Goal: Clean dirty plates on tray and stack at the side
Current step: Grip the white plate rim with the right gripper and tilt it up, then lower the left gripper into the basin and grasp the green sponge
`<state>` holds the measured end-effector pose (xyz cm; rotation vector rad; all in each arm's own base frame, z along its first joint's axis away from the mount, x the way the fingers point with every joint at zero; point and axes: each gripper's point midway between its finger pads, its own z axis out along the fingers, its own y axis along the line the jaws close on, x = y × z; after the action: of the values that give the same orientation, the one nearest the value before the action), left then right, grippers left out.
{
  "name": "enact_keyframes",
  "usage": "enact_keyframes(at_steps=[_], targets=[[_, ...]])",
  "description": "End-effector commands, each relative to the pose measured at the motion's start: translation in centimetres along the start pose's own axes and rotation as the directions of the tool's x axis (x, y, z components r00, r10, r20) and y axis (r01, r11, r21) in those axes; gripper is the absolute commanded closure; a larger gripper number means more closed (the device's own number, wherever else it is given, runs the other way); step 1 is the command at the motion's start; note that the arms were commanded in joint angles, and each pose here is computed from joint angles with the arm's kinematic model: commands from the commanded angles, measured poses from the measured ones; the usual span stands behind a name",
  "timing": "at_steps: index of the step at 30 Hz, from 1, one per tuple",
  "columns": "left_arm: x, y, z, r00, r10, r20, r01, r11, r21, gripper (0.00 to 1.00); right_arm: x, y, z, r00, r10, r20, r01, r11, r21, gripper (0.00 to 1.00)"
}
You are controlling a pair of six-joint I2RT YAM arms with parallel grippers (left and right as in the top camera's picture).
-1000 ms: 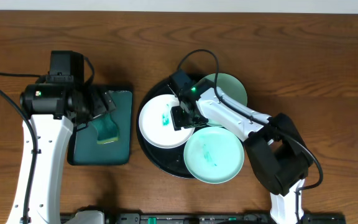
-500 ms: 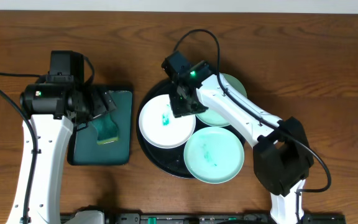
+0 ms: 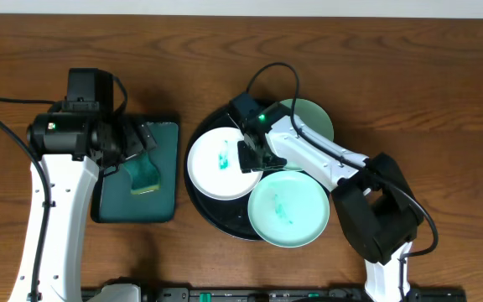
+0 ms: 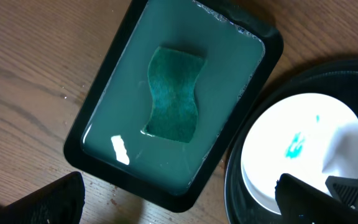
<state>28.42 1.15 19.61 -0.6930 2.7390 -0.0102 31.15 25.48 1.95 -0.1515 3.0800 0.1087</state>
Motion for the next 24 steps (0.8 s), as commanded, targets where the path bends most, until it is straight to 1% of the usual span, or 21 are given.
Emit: enact_keyframes(at_steps=[1,5,6,8,11,12,14,15,17,18,24], targets=[[0.0,0.5,0.2,1.0,-0.008,0.002,0.008,1.0,-0.022,0.02,-0.2,-0.5,0.7,1.0,0.018,0.02,-0.018,1.0,0.006,0.59],[0.0,0.5,0.2,1.0,-0.008,0.002,0.008,1.0,-0.022,0.02,0.2,-0.8,1.9,0.999,0.018,0.027,-0.018,1.0,0.002,0.7],[0.0,0.5,0.2,1.0,-0.008,0.002,0.008,1.0,-0.022,0.02,0.3,-0.9,2.1,0.999,0.018,0.027,-0.018,1.0,0.003,0.76],[0.0,0.5,0.2,1.0,-0.008,0.002,0.008,1.0,-0.022,0.02,0.3,-1.0,2.3,0.999,0.018,0.03,-0.018,1.0,0.005,0.84],[0.0,0.5,0.2,1.0,-0.008,0.003,0.008,1.0,-0.022,0.02,0.2,-0.9,2.3,0.999,0.017,0.035,-0.017,1.0,0.001,0.89],[0.0,0.5,0.2,1.0,-0.008,0.003,0.008,1.0,-0.022,0.02,0.2,-0.9,2.3,0.999,0.017,0.035,-0.017,1.0,0.001,0.94],[0.1,0.5,0.2,1.0,-0.007,0.002,0.007,1.0,-0.023,0.02,0.2,-0.9,2.3,0.999,0.017,0.034,-0.017,1.0,0.002,0.99],[0.0,0.5,0.2,1.0,-0.007,0.002,0.007,1.0,-0.023,0.02,0.2,-0.9,2.3,0.999,0.016,0.034,-0.016,1.0,0.002,0.99],[-0.1,0.5,0.2,1.0,-0.007,0.007,0.007,1.0,-0.026,0.24,0.2,-0.9,2.3,0.999,0.014,0.034,-0.014,1.0,0.002,0.99],[-0.2,0.6,0.2,1.0,-0.004,0.013,0.004,1.0,-0.03,0.29,0.2,-0.9,2.3,0.999,0.014,0.034,-0.014,1.0,0.002,0.99],[-1.2,2.2,0.4,0.998,0.0,0.058,0.008,0.991,-0.13,0.31,0.2,-0.9,2.3,0.999,0.014,0.033,-0.014,1.0,0.003,0.99]])
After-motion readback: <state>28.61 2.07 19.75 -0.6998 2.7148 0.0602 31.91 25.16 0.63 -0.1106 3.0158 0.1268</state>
